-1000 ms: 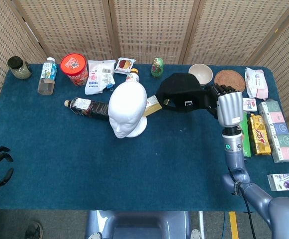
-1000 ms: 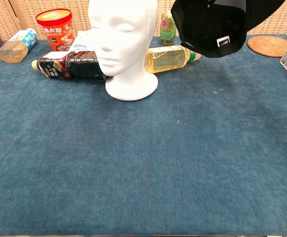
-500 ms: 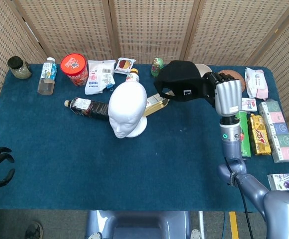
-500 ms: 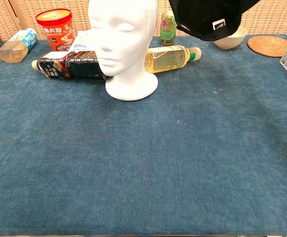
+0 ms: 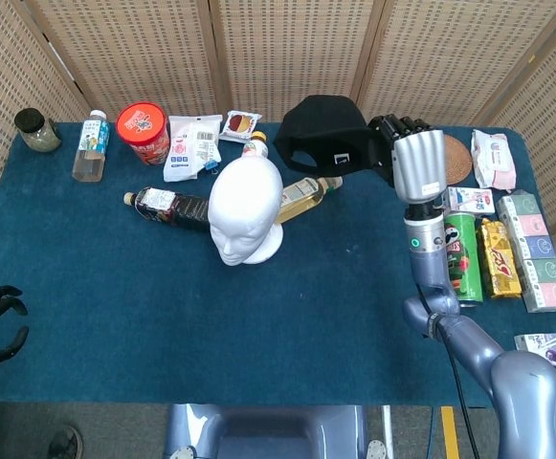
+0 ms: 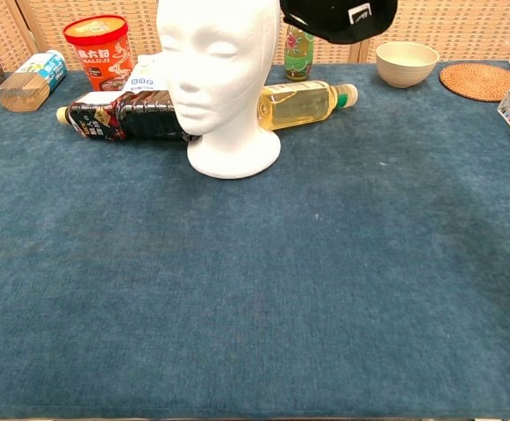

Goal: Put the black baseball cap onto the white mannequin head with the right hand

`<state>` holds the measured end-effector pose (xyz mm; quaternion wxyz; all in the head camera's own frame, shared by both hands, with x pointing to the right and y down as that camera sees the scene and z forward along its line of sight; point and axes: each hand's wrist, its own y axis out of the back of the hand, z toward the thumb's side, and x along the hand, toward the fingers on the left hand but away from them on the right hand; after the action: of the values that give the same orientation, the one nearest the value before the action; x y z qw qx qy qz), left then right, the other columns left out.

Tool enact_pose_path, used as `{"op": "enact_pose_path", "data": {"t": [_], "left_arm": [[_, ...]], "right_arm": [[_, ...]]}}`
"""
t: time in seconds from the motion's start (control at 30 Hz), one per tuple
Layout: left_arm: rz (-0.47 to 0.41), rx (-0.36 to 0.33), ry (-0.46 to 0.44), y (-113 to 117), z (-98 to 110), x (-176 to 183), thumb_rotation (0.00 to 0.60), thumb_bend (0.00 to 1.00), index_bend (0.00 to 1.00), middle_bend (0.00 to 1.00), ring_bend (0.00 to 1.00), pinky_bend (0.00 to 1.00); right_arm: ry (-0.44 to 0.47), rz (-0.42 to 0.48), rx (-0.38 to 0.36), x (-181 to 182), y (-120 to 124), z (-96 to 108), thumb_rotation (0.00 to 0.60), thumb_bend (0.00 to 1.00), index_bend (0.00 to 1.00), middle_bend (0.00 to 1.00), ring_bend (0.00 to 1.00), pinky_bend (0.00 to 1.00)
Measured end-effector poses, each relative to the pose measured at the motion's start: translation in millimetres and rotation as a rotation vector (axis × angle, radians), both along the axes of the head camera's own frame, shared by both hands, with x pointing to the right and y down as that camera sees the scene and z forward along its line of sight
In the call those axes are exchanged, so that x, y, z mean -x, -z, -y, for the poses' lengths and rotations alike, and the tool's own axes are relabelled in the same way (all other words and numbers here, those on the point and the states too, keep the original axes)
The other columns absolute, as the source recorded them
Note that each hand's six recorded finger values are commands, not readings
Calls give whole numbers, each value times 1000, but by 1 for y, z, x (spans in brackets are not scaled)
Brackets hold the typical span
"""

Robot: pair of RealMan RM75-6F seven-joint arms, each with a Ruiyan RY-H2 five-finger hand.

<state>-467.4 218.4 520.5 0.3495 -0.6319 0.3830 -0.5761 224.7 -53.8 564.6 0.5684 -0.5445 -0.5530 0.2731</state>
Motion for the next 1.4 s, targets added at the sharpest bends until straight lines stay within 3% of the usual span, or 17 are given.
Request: {"op": "enact_pose_path", "data": {"t": [0.8,1.4], "left_arm": [[4,16,34,-6,-5,12,600,341,455,313,259,335],[10,10,55,-6,-7,21,600,341,455,313,259,335]], "right_arm": [[206,-23,-74,92,22,0,600,713,766,628,679,731],[278,-22,-84,132,26,-8,600,713,766,628,678,732]]}}
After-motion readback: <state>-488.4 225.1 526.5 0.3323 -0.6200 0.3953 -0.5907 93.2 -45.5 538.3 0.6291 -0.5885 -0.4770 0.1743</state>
